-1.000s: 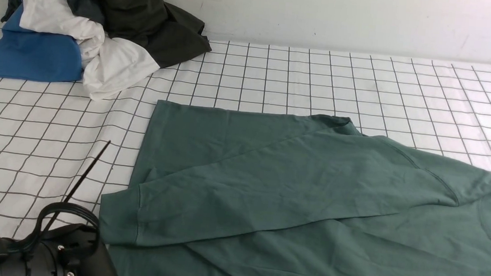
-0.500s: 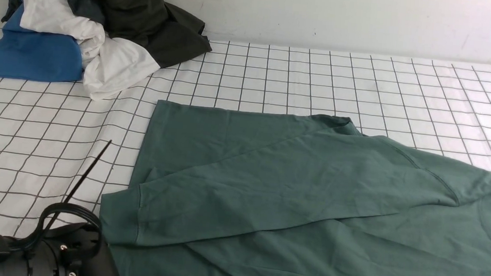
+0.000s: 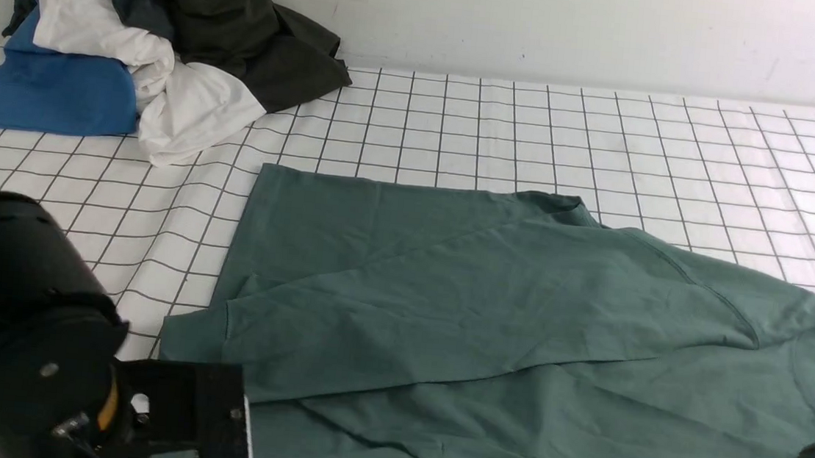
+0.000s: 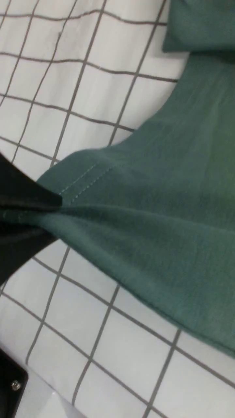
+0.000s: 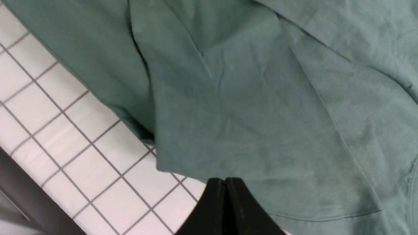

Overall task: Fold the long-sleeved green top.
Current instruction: Use both arms simultaneously to clamp the lower edge of the clothing fabric

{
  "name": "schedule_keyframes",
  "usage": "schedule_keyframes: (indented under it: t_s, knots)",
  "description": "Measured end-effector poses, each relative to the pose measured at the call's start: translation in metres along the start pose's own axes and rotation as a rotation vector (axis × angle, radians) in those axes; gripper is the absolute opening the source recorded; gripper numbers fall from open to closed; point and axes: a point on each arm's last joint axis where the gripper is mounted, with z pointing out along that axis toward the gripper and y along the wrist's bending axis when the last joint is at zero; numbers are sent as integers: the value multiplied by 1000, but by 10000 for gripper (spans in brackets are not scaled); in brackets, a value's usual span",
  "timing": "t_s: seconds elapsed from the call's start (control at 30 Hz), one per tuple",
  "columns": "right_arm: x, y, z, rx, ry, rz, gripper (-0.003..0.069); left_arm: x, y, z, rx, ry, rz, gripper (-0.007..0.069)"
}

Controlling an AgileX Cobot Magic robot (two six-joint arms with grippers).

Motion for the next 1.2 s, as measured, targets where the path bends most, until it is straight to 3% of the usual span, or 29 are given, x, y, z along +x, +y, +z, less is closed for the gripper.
schedule_keyframes:
  t_s: [0.17,0.27,0.37,0.5,0.6,0.83,1.03,1.2]
  knots:
    - [-9,-6,23,-33,81,-160,8,11,6,5,86,-41,-60,15]
    - [-12,-8,33,-53,117,-212,59,10,7,6,97,-61,-68,15]
    - [-8,-11,55,-69,200,-244,172,8,6,6,108,-88,-78,15]
    - [29,-12,93,-66,410,-308,337,8,5,6,118,-94,-81,15]
    - [56,-10,115,-31,461,-349,400,7,5,6,117,-100,-83,15]
    - [92,-6,144,72,426,-415,416,5,7,6,102,-127,-86,15]
    - [85,-13,148,176,347,-411,385,3,7,7,102,-137,-90,15]
    - [84,-15,159,174,366,-428,356,0,8,11,118,-126,-92,15]
